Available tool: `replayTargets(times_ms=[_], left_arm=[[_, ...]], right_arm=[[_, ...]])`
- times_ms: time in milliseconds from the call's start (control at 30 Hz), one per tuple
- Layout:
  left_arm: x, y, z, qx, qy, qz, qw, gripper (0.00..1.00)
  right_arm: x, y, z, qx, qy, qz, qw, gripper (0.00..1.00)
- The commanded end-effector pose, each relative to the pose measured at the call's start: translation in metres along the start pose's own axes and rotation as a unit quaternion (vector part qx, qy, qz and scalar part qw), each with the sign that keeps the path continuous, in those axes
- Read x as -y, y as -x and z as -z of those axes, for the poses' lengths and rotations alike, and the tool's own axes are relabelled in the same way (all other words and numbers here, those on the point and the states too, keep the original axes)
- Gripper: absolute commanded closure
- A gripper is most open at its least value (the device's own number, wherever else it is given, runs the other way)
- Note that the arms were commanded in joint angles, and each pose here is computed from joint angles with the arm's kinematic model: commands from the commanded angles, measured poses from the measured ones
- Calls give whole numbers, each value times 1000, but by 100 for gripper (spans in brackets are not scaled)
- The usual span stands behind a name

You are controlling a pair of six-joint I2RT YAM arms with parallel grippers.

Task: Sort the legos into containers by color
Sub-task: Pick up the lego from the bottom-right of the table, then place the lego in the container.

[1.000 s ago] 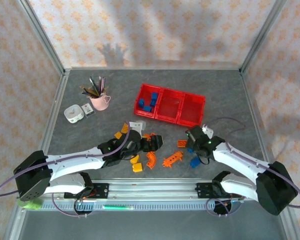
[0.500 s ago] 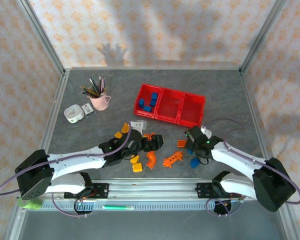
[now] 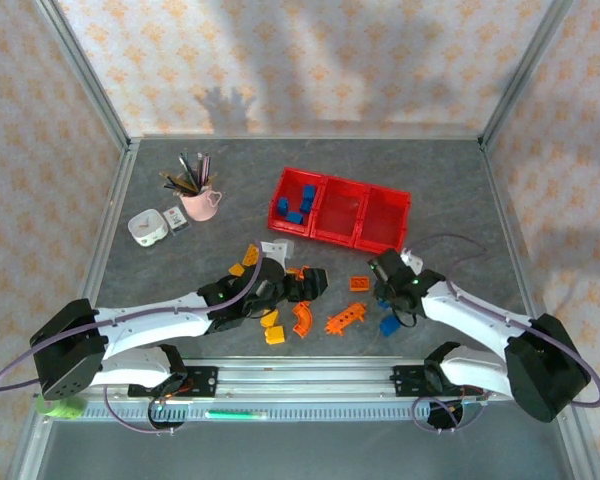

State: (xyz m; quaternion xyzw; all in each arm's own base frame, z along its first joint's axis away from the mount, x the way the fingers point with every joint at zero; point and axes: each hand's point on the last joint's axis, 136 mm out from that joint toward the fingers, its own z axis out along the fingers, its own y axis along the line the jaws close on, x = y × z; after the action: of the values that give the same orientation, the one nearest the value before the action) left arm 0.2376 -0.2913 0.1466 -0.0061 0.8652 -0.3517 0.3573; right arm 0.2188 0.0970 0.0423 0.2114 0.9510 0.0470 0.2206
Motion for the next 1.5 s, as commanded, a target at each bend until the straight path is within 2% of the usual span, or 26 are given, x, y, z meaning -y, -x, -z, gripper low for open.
replayTargets(times_ms=[0, 200, 533, 767, 1000, 1133, 1167, 1233, 1467], left_arm=[[10, 18, 8, 31, 0, -12, 999, 1], [1, 34, 14, 47, 16, -7, 999, 1], [-44, 69, 30, 82, 63, 22, 994, 1], [-78, 89, 41, 111, 95, 47, 988, 1], [-89, 97, 41, 121, 105, 57, 985, 1], [-91, 98, 39, 118, 109, 53, 986, 1], [-91, 98, 38, 118, 109, 52, 986, 1], [-89, 99, 38, 117, 107, 48, 986, 1], [-83, 93, 35, 96, 92, 41, 990, 1]], right_arm=[[-16, 35, 24, 49, 5, 15, 999, 67], [-65, 72, 54, 79, 62, 38, 994, 71], [-185, 127, 57, 90, 158, 87, 979, 76], [-252, 155, 26, 94, 177, 112, 973, 76], [-293, 175, -14, 100, 159, 129, 974, 75], [-310, 177, -33, 86, 153, 141, 974, 68], [-312, 179, -33, 86, 153, 141, 974, 63], [-313, 182, -25, 90, 159, 140, 973, 48], [-283, 183, 20, 114, 159, 135, 971, 35]])
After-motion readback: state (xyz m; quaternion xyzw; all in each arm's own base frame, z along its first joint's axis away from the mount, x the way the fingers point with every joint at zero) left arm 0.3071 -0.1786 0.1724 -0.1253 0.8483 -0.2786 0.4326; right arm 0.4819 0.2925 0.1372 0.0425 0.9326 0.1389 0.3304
